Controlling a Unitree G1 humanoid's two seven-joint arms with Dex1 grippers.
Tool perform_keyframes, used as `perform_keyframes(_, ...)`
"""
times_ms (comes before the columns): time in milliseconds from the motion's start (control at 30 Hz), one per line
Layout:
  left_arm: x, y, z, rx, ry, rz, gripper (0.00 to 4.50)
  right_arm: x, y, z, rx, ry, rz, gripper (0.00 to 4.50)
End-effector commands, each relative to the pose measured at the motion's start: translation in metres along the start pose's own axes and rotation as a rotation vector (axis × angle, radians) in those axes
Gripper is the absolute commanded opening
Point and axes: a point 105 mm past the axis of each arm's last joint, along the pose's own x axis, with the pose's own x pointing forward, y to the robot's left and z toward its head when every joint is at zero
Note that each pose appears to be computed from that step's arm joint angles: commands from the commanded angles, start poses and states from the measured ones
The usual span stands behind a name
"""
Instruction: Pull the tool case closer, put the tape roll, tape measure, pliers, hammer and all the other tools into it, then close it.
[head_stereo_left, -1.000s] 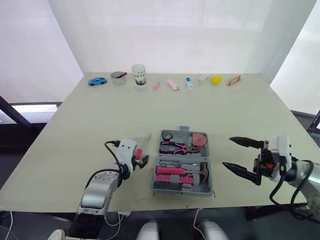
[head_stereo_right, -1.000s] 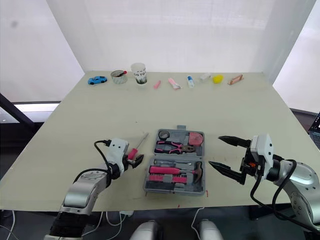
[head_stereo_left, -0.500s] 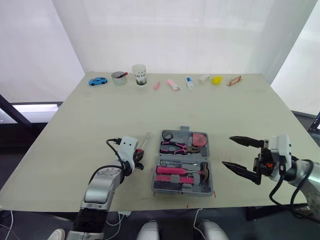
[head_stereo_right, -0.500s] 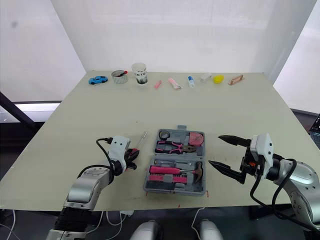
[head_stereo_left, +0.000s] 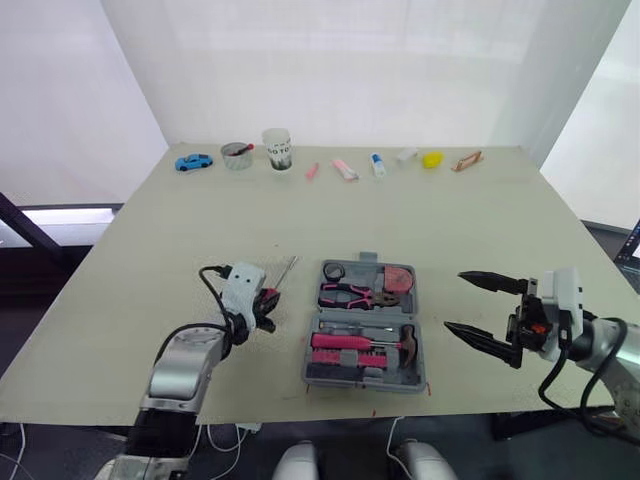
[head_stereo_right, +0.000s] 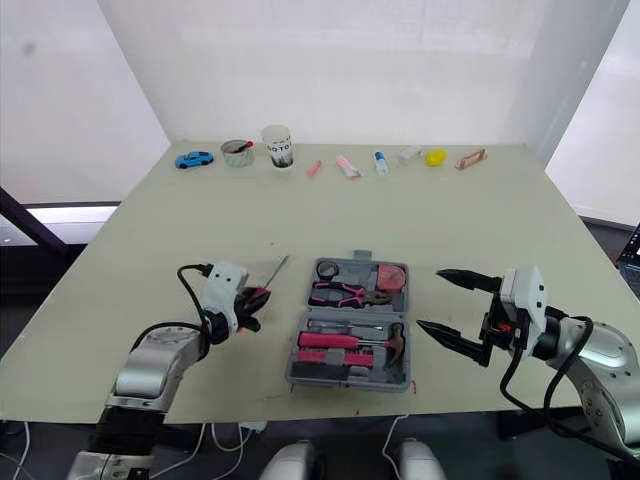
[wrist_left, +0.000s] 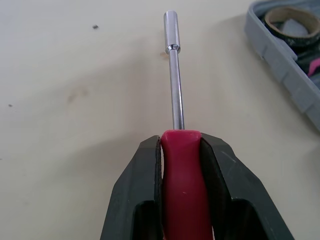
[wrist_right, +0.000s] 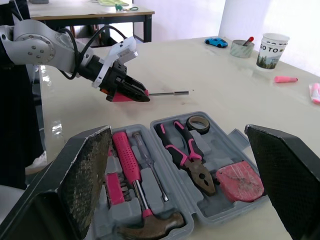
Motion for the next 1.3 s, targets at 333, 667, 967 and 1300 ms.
perform_keyframes(333,-0.027,-0.032,0.059,0.35,-0.169,-0.428,0.62,-0.004,0.006,0.008,0.003,-0.032,0.043,4.5)
perform_keyframes(667,-0.045,-0.082,0.062,0.493,-0.083,-0.824,0.62,-0.014,0.005,0.002,0.014,-0.02,0.011,4.5)
perform_keyframes(967,-0.043,-0.104,0.043,0.642,0.042,-0.918,0.62,-0.032,0.007,-0.008,0.039,0.039,0.018,4.5)
perform_keyframes(1300,-0.046,-0.125,0.023,0.666,0.173,-1.03,0.62,-0.035,0.007,-0.009,0.047,0.062,0.064,4.5)
